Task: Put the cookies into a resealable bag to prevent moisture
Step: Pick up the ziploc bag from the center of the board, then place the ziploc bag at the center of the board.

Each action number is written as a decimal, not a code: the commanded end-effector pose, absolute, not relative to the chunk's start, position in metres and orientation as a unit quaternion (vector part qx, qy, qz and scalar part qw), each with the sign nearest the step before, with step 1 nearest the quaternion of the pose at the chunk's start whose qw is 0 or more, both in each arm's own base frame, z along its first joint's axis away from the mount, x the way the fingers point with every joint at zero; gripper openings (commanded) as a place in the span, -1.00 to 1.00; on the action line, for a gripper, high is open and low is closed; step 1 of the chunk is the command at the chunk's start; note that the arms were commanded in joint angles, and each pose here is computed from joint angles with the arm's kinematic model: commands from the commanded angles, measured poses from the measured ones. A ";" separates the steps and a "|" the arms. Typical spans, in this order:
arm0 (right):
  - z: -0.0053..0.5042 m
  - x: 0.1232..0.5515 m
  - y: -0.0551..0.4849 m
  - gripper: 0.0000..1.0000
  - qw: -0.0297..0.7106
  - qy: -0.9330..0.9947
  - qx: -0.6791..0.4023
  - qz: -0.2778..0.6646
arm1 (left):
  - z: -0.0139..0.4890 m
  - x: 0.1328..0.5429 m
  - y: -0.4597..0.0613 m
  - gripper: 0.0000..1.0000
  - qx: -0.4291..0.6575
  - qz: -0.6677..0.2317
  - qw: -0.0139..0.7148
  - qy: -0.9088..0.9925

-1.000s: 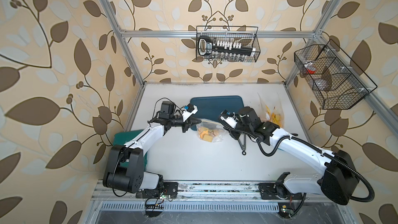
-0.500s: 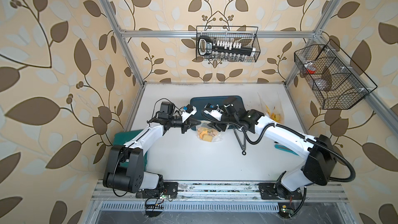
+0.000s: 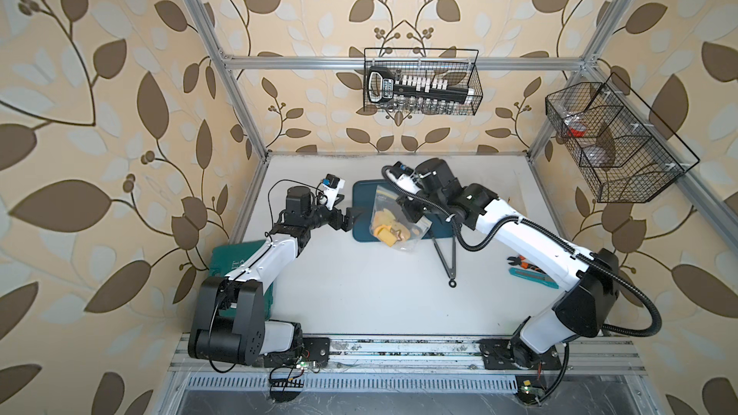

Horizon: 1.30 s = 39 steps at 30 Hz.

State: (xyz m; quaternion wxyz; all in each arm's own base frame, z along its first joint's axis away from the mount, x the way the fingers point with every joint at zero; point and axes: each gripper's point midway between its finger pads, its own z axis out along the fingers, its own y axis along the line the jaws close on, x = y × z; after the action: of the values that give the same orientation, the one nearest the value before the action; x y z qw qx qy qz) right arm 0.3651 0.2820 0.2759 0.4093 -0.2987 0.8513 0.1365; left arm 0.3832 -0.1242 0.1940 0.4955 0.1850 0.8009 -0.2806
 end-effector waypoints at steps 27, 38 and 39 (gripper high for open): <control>0.208 0.430 -0.001 -1.00 0.332 0.940 0.065 -0.043 | 0.204 0.423 -0.066 0.98 0.011 -0.231 0.482 0.845; 0.232 0.422 0.007 0.39 0.389 0.919 0.069 -0.008 | 0.205 0.424 -0.057 0.98 -0.017 -0.215 0.486 0.847; 0.240 0.418 0.005 0.53 0.405 0.911 0.075 -0.010 | 0.207 0.423 -0.055 0.98 -0.026 -0.214 0.491 0.844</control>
State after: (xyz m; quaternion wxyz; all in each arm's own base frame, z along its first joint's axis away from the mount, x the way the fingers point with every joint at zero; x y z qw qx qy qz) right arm 0.4233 0.0075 0.2064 0.3481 0.0677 0.9349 -0.0145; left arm 0.4185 -0.0601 0.1844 0.4612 -0.0090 0.8591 -0.2218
